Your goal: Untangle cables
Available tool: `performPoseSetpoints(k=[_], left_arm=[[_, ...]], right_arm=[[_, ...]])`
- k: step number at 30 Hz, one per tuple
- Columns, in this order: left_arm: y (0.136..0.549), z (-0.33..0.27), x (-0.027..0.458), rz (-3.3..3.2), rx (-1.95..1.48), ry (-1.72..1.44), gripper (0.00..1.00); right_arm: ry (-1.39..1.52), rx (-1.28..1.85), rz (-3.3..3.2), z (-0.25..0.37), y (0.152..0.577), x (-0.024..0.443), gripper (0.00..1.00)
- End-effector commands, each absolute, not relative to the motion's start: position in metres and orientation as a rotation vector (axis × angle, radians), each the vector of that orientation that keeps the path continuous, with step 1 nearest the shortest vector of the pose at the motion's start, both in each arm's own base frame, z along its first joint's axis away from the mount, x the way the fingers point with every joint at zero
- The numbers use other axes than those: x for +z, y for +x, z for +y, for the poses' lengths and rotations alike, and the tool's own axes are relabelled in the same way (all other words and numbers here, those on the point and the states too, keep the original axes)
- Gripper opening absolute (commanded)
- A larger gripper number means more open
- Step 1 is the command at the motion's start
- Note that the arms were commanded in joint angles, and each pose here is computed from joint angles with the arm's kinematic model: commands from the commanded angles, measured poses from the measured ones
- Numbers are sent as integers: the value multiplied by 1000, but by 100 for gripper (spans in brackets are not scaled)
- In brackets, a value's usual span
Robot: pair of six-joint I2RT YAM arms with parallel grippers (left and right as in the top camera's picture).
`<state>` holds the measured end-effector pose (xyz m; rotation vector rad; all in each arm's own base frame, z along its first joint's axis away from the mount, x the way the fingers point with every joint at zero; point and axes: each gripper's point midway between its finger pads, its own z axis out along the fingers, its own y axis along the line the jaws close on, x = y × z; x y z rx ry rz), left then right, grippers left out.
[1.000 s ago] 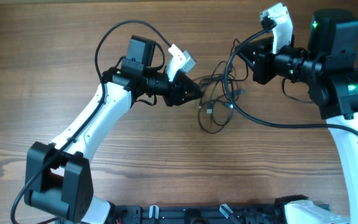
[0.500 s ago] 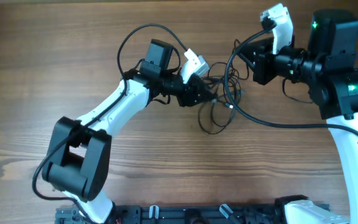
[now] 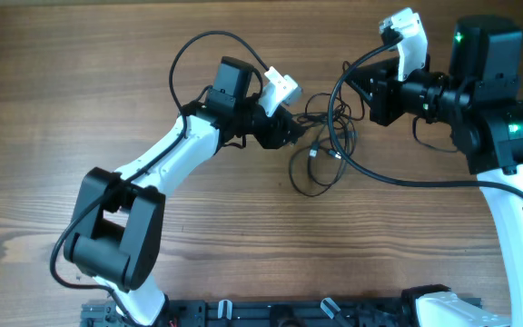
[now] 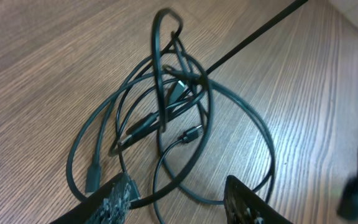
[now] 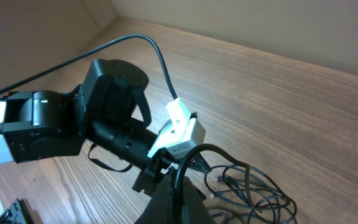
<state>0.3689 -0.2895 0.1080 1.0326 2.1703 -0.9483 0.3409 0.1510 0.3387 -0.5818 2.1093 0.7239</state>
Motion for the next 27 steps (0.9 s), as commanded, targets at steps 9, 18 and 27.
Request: performPoseSetpoints(k=[9, 18, 27], left_arm=[[371, -292, 79, 2214, -949, 1035, 32], [366, -297, 59, 2248, -964, 1049, 42], [376, -293, 60, 2267, -970, 980, 4]], right_arm=[[-604, 705, 2093, 151, 341, 342, 4], [-605, 717, 2092, 152, 340, 342, 4], [-588, 684, 2105, 148, 343, 339, 4]])
